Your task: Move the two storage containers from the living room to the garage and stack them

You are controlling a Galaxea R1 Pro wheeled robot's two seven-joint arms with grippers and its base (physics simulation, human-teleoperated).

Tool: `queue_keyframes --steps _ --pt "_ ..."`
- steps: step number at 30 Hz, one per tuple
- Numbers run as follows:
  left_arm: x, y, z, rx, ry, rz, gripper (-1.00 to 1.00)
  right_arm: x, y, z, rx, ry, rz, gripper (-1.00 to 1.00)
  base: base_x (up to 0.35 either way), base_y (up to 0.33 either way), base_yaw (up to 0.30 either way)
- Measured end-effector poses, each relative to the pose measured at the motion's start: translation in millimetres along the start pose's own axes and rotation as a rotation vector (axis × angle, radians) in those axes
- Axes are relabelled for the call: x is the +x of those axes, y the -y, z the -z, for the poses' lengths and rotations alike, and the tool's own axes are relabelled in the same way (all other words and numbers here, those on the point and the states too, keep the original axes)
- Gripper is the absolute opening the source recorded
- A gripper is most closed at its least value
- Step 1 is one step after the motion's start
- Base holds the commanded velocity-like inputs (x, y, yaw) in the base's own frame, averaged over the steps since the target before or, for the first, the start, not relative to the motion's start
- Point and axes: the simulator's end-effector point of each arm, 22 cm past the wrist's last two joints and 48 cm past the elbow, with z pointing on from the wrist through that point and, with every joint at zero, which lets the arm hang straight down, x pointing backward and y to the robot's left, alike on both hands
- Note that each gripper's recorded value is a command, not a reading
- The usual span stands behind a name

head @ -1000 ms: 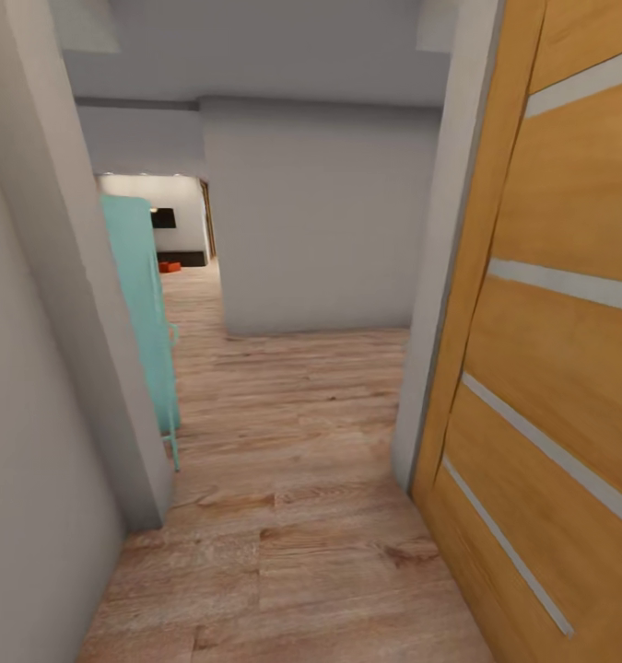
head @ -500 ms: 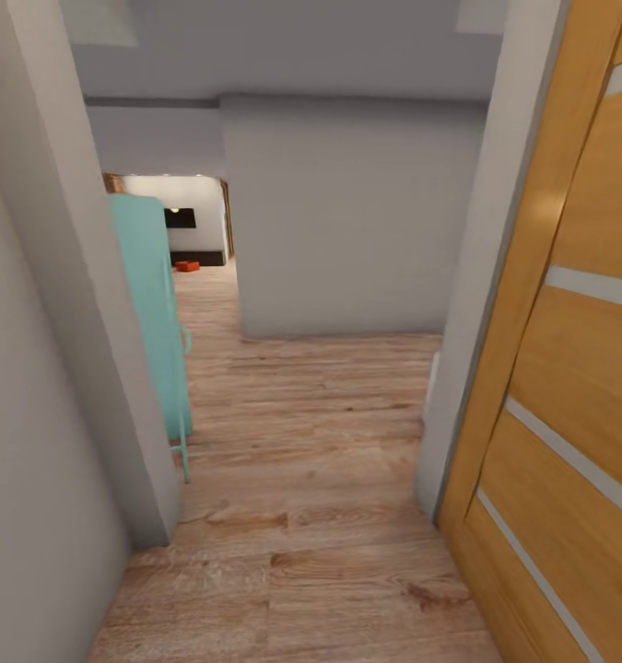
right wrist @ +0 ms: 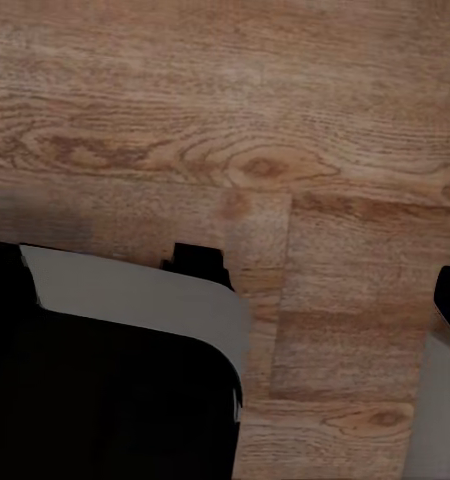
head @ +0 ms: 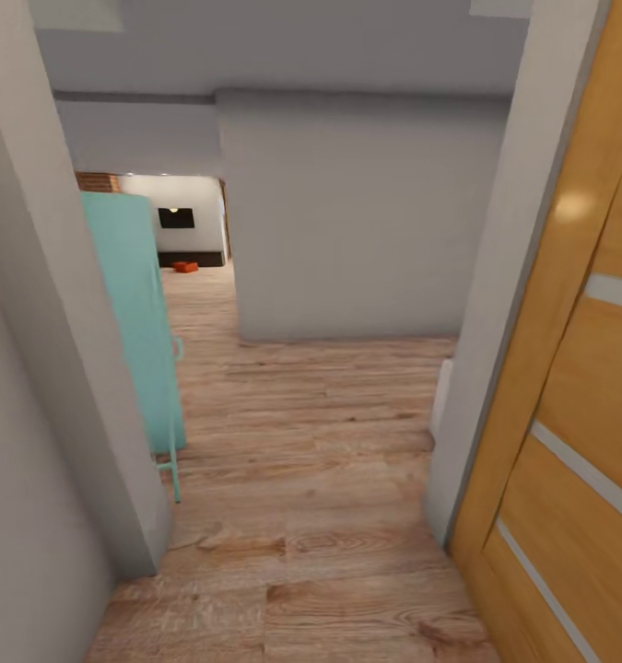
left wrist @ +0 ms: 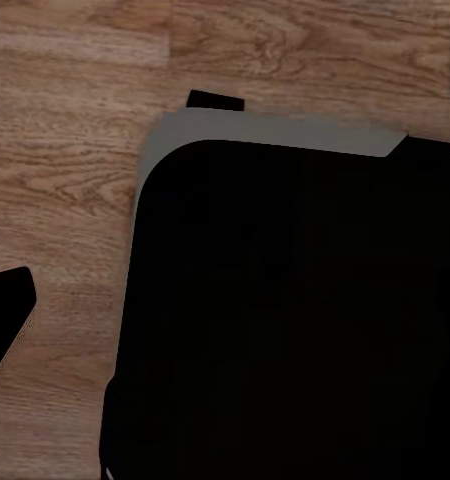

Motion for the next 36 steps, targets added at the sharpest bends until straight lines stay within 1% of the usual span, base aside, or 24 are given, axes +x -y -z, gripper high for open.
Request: queue_keyframes --steps 7,11,36 --pt "-0.1 0.0 0.0 0.000 0.000 0.000 1.00 -1.4 -10.1 0.6 -0.012 0.000 -0.005 1.00 0.322 0.000 0.000" --pt "-0.1 0.0 0.0 0.000 0.000 0.000 1.00 -1.5 -10.2 0.6 -0.011 -0.001 -0.014 1.00 0.322 0.000 0.000" --pt "0.0 0.0 0.0 0.000 0.000 0.000 1.00 -1.5 -10.3 0.6 -0.011 -0.001 -0.015 1.00 0.322 0.000 0.000"
